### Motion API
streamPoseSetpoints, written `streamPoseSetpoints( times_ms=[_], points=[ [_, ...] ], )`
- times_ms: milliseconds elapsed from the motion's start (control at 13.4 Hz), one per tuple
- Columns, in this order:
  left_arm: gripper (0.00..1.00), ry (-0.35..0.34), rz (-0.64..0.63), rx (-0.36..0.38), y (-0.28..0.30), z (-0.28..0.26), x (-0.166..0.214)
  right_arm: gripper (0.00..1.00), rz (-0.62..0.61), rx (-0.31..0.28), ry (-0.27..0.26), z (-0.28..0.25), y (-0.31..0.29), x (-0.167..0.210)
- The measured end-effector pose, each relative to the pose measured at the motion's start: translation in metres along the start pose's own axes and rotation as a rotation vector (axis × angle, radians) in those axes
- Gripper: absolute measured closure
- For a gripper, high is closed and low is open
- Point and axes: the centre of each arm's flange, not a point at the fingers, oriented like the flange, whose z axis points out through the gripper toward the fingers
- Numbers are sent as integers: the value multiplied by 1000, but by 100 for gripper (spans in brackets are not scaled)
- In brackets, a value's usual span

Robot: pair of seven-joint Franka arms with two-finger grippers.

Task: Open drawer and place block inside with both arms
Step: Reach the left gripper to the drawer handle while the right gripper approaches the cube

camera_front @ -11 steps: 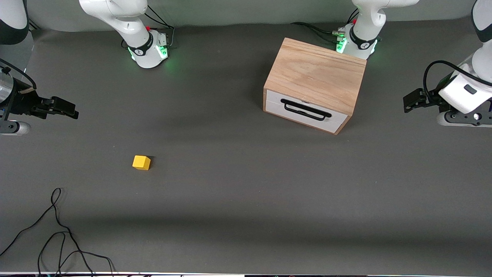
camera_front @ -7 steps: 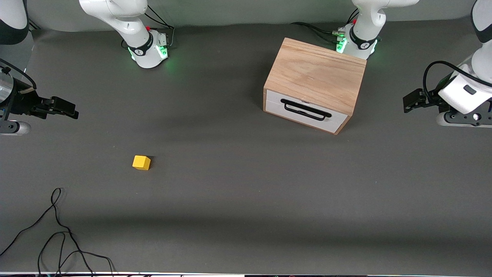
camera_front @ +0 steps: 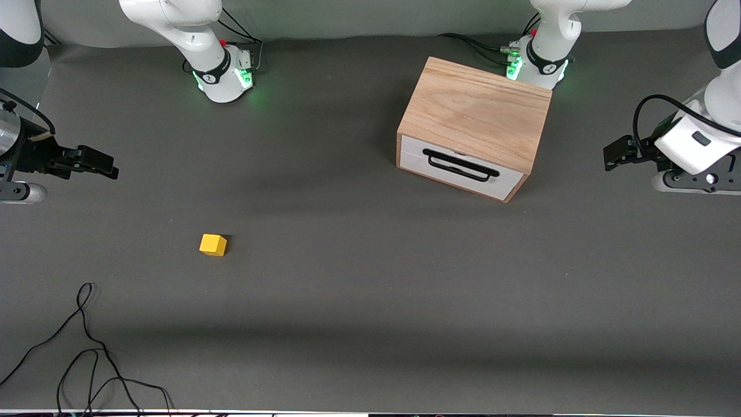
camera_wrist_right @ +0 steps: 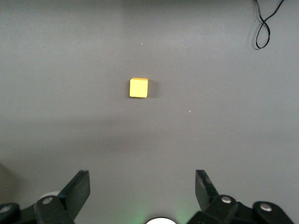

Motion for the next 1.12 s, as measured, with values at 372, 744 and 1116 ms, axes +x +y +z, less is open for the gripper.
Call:
streamPoseSetpoints(
  times_ms=[372,744,1116],
  points=[
    [0,-19,-151,22,99,13,-7,0,-15,0,-3,1,-2,1],
    [0,-11,-500,44,212,25,-23,0,-17,-1,-33,18,-1,4],
    [0,-8,-915,84,322,60,-37,0,-42,1,-17,106,-14,30]
  ],
)
